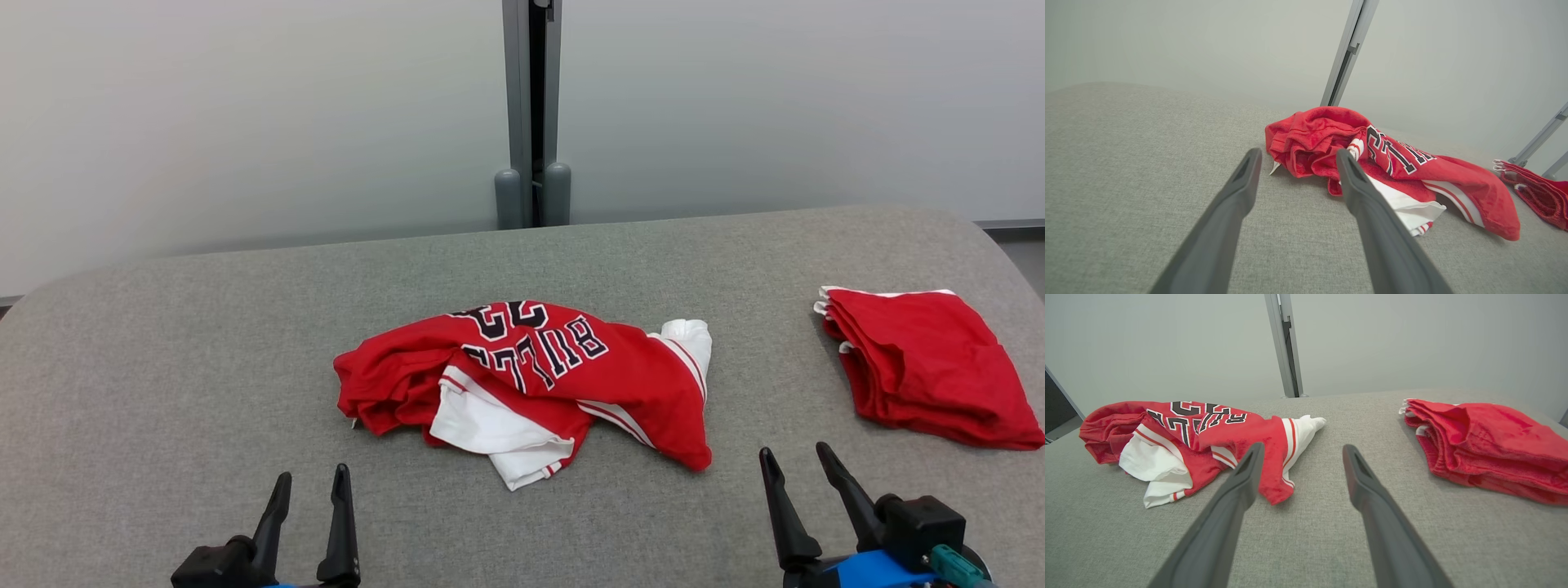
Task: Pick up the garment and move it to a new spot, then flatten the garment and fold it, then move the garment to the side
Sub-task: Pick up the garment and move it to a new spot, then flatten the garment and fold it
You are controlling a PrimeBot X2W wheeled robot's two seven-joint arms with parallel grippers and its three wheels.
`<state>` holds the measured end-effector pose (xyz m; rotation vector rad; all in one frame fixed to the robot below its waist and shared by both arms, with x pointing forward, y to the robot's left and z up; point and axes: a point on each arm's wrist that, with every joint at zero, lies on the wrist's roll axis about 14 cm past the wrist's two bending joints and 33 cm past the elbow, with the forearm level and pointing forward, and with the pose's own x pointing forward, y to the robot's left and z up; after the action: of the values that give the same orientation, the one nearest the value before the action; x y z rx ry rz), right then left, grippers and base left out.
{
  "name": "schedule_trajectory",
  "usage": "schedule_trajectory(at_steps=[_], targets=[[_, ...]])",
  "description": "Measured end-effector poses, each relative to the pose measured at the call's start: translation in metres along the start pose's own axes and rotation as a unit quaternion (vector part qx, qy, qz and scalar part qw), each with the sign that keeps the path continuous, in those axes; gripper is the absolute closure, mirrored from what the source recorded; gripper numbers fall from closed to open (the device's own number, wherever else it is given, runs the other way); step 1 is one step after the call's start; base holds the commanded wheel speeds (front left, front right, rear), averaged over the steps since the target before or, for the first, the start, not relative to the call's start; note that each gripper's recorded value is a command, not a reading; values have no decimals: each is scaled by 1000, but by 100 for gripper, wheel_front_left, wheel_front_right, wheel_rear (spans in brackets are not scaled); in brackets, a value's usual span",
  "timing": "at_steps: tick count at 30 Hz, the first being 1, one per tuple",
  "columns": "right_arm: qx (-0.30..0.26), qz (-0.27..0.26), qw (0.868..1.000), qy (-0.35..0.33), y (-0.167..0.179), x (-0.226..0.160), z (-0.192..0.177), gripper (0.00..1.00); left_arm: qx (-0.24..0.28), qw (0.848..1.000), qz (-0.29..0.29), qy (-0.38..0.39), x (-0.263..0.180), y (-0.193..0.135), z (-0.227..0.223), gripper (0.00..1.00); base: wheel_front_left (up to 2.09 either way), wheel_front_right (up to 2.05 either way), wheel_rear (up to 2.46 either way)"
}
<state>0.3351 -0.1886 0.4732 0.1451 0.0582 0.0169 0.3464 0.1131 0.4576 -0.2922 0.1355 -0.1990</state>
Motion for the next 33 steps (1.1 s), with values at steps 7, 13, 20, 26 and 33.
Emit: schedule_trajectory(at_steps=[7,13,20,26,33], targets=[[1,1,1000,5,1,2,-3,0,0,1000,10,-1,-1,4,1,0,0,0,0],[-4,3,1000,4,1,5,-3,0,0,1000,12,2,-2,6,-1,0,0,0,0],[-47,25,998,37,11,25,-8,0,-3,1000,20,13,-1,10,-7,0,0,0,0],[-86,61,985,138,30,47,-44,0,-3,999,28,16,4,16,-8,0,0,0,0],[-118,78,969,202,37,74,-71,0,-6,998,53,15,3,32,-8,0,0,0,0]])
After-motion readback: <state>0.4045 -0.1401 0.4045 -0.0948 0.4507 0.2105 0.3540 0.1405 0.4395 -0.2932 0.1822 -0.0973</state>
